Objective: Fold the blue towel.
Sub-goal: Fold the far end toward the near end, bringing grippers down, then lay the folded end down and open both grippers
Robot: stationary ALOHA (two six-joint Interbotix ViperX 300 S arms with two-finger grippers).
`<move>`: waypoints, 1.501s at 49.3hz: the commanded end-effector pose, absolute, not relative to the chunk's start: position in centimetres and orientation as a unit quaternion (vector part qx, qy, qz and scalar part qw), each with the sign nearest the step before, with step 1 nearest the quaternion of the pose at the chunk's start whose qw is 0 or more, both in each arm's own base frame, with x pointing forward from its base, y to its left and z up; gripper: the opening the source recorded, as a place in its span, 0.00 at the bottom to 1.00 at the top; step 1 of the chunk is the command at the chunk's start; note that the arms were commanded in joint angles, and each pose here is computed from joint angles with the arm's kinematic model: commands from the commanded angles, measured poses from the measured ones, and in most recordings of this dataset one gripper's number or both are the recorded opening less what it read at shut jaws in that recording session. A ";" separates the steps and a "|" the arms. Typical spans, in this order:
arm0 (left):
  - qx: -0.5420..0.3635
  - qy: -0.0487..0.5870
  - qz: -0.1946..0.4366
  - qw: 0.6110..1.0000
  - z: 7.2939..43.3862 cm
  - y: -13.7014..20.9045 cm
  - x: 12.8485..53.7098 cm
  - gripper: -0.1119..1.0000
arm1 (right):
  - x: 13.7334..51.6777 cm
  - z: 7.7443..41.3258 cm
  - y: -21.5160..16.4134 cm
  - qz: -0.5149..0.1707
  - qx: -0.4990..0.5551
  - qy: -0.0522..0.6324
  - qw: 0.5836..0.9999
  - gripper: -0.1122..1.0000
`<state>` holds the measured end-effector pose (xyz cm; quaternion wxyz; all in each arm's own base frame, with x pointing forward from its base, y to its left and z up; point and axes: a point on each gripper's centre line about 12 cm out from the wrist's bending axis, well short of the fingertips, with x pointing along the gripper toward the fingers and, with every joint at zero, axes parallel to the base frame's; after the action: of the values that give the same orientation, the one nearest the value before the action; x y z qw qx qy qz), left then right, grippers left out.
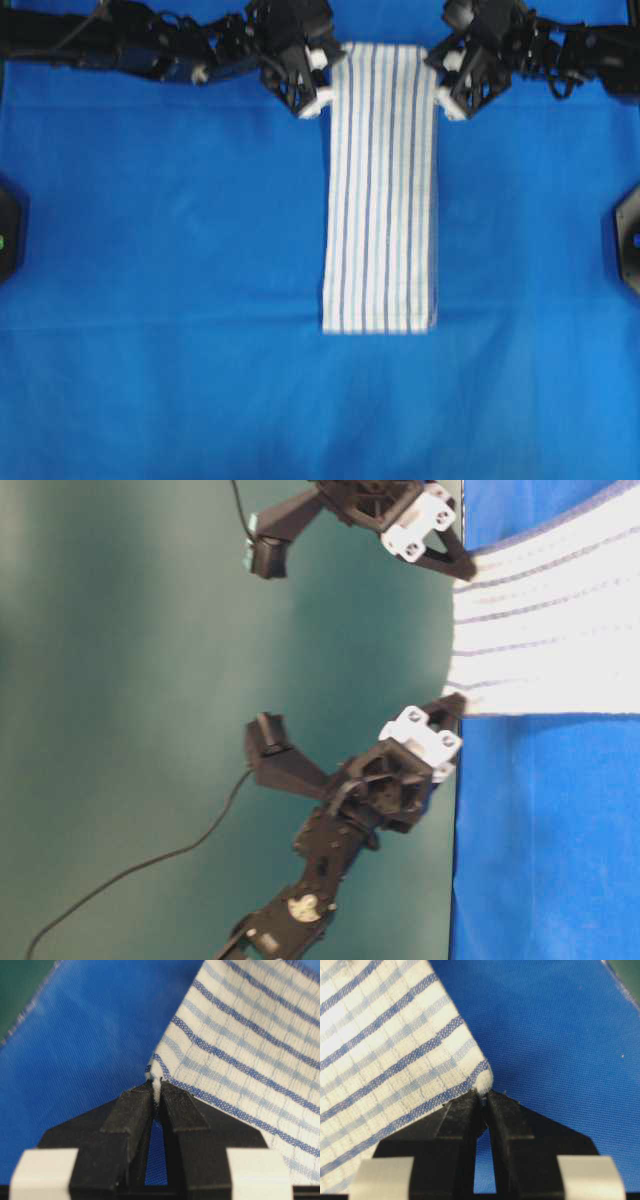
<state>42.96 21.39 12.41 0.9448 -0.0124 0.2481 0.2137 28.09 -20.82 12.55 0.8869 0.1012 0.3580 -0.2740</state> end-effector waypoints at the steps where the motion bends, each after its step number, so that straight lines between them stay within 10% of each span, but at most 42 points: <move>1: -0.005 0.225 0.213 0.951 14.7 21.2 43.2 0.12 | 28.1 14.0 -20.6 -0.276 0.097 0.341 0.893 0.17; 50: 0.020 0.269 -0.015 0.963 15.1 -1.1 41.0 0.12 | 28.5 14.2 -0.6 -0.075 0.139 0.388 0.908 0.17; 74: 0.004 0.284 -0.055 0.957 11.9 -5.4 41.4 0.12 | 28.8 13.6 3.6 -0.034 0.140 0.418 0.897 0.17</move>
<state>41.16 -4.72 11.14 0.9546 0.0064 0.2941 -0.0481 28.47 3.26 13.16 0.8947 0.1380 0.4231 -0.0375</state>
